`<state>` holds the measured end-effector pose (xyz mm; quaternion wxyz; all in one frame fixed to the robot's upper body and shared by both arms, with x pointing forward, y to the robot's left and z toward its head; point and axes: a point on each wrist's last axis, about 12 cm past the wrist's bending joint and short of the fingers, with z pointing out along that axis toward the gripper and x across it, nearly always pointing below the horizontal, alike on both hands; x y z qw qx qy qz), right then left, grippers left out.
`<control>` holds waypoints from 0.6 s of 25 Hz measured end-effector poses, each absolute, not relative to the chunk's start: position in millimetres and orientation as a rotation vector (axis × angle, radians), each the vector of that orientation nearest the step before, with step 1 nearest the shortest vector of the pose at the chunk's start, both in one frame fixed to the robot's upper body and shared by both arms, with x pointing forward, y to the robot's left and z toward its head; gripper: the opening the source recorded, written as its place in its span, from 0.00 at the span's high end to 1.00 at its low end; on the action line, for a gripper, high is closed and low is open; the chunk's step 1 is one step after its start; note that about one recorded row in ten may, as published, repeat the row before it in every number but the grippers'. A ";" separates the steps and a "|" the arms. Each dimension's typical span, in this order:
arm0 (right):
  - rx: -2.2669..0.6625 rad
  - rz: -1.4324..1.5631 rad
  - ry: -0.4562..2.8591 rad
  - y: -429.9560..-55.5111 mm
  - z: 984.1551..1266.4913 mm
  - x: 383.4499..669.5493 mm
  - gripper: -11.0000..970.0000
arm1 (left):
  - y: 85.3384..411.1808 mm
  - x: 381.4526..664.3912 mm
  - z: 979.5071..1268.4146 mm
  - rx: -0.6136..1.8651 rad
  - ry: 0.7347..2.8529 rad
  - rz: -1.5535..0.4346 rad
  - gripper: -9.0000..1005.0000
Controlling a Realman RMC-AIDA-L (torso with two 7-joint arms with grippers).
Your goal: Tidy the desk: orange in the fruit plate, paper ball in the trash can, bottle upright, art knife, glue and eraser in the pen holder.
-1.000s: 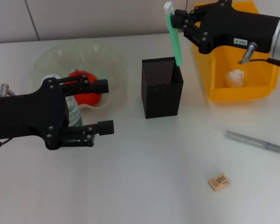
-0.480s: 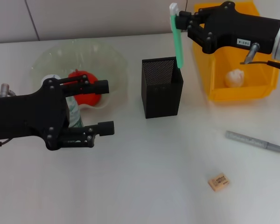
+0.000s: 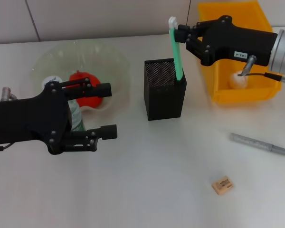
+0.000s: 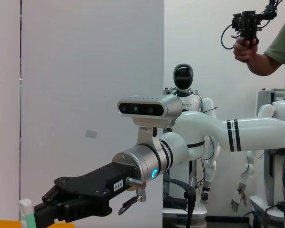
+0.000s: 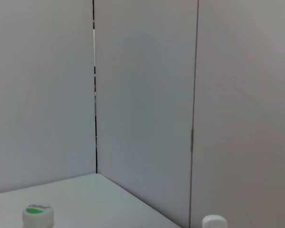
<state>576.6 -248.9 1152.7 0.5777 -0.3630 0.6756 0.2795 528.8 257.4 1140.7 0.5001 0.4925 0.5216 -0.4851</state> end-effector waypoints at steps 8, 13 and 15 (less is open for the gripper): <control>-0.850 0.663 1.591 -247.5 1147.0 577.3 0.87 | 257.8 529.5 1140.6 1.193 1.259 -1.166 0.22; -0.844 0.664 1.597 -246.9 1145.8 579.0 0.86 | 257.8 529.6 1140.6 1.194 1.258 -1.164 0.21; -0.844 0.663 1.597 -246.9 1145.8 579.1 0.86 | 257.8 529.6 1140.6 1.194 1.258 -1.164 0.21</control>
